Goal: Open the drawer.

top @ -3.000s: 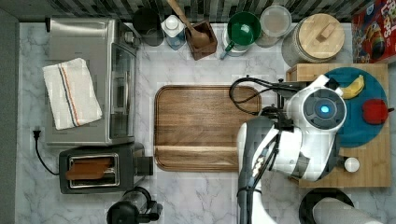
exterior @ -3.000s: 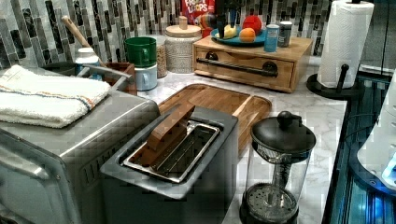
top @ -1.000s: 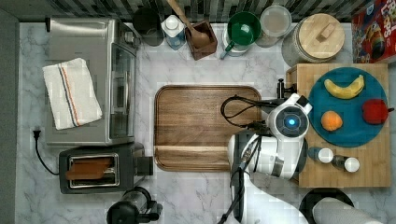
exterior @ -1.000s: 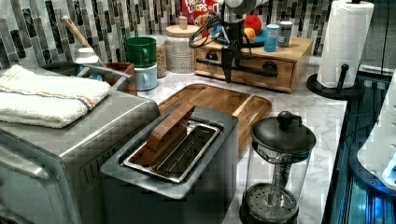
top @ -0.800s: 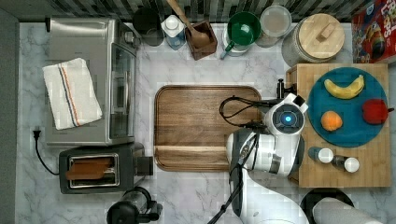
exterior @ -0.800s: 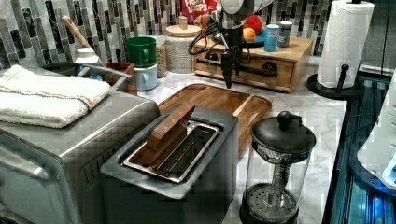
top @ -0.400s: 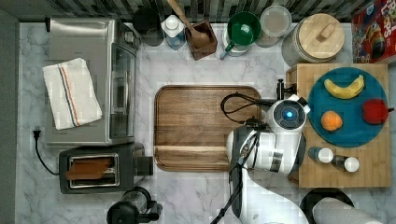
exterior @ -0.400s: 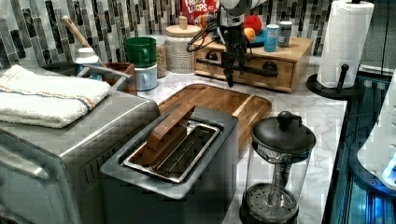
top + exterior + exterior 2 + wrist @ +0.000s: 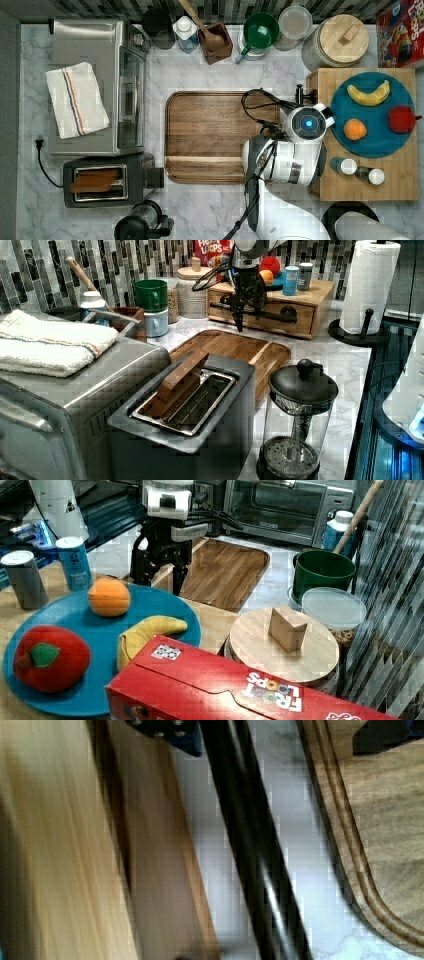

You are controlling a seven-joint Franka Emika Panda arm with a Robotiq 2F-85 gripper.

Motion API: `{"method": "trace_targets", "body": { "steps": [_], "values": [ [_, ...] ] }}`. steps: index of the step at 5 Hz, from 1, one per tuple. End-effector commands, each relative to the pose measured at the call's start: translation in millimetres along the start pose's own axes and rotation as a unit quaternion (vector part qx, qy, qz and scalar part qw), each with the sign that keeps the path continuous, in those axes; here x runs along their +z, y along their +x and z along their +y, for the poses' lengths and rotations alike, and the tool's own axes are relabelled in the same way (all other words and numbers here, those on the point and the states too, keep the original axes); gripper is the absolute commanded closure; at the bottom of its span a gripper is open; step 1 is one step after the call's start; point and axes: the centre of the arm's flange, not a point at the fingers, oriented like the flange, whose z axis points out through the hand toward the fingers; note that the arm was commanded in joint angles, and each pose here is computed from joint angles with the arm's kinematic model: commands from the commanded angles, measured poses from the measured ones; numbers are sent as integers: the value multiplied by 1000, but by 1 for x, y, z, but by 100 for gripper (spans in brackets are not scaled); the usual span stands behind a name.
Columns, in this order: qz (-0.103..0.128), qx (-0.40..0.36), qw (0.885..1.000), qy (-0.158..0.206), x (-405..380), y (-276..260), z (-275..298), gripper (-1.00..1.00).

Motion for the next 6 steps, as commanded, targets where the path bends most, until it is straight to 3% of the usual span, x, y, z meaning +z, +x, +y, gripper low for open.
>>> {"method": "trace_targets", "body": {
  "steps": [1,6],
  "values": [
    [55,-108,992,40,-49,-25,-214,-100],
    [89,-147,983,68,-72,-94,-266,-100]
  ]
}}
